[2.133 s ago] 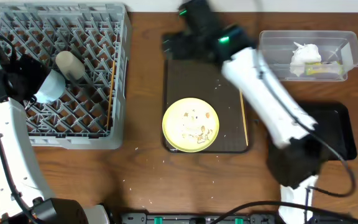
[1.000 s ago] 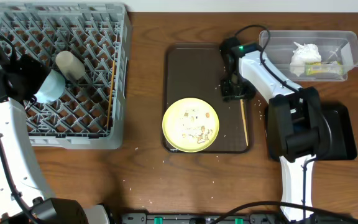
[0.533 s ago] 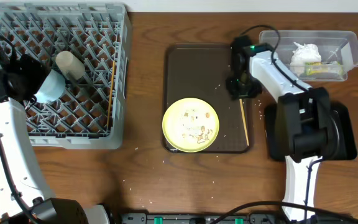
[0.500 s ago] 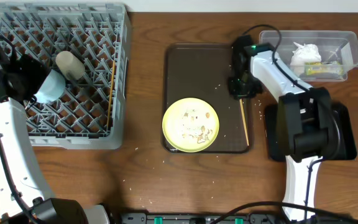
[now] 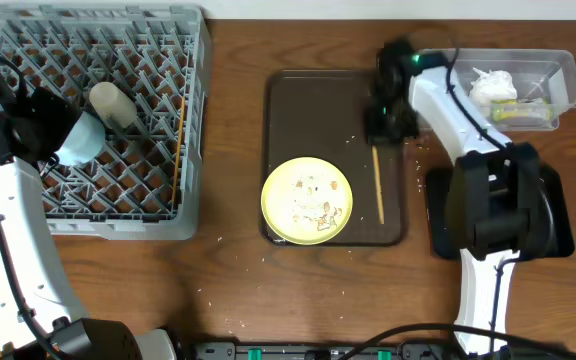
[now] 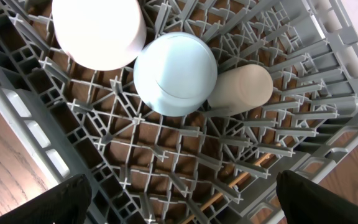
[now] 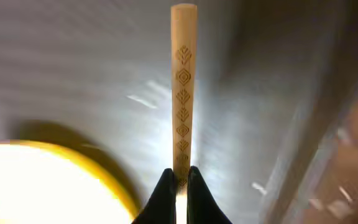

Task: Sort waste into correct bins and load items into the dishwasher
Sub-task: 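Carry the second chopstick left and drop it into the rack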

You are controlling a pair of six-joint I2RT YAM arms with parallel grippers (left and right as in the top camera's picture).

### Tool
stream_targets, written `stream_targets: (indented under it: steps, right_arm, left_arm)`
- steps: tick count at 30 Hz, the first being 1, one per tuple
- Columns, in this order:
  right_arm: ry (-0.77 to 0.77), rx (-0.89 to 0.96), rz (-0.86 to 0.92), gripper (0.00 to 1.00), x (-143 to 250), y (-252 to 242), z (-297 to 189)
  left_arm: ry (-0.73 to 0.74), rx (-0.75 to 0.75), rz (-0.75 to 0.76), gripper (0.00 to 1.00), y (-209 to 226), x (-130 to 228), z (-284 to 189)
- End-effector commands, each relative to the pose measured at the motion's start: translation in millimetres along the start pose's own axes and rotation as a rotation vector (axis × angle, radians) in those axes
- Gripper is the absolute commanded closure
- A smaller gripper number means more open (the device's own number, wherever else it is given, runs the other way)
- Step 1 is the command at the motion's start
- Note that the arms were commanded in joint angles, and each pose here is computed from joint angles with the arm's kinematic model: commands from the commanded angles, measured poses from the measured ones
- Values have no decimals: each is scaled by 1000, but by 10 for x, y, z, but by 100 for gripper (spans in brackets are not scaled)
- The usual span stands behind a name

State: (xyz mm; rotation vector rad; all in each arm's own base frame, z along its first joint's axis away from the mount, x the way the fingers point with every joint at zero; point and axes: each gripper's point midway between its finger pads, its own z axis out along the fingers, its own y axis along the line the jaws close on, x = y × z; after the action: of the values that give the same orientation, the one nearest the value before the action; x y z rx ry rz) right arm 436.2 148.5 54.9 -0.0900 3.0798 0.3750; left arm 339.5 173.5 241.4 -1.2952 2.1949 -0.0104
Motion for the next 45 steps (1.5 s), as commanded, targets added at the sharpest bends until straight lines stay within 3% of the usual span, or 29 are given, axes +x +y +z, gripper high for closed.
stream_targets:
  steps: [1,6,11,18,27,28,31,34,42,45]
  right_arm:
    - [-138,-392,-14,99,-344,885,-636]
    - [-244,-632,104,99,-678,1643,-892]
    - [-380,-711,28,99,-739,2426,-988]
    - [-527,-737,-36,99,-407,3448,-1009]
    - [-517,-647,-106,97,21,3852,-578]
    - [-509,-639,-110,92,42,3858,-521]
    - [-503,-611,-165,62,94,3872,-387]
    - [-517,-586,-230,46,94,3858,-338]
    - [-570,-562,-308,27,-31,3677,-664]
    - [-600,-471,-379,15,-126,3330,-945]
  left_arm:
    - [-7,-3,-7,4,2,-29,-10]
    - [-7,-3,-7,4,2,-30,-10]
    - [-7,-3,-7,4,2,-30,-10]
    - [-7,-3,-7,4,2,-29,-10]
    - [-7,-3,-7,4,2,-30,-10]
    - [-7,-3,-7,4,2,-29,-10]
    - [-7,-3,-7,4,2,-29,-10]
    - [-7,-3,-7,4,1,-30,-10]
    - [-7,-3,-7,4,2,-30,-10]
    - [-7,-3,-7,4,2,-30,-10]
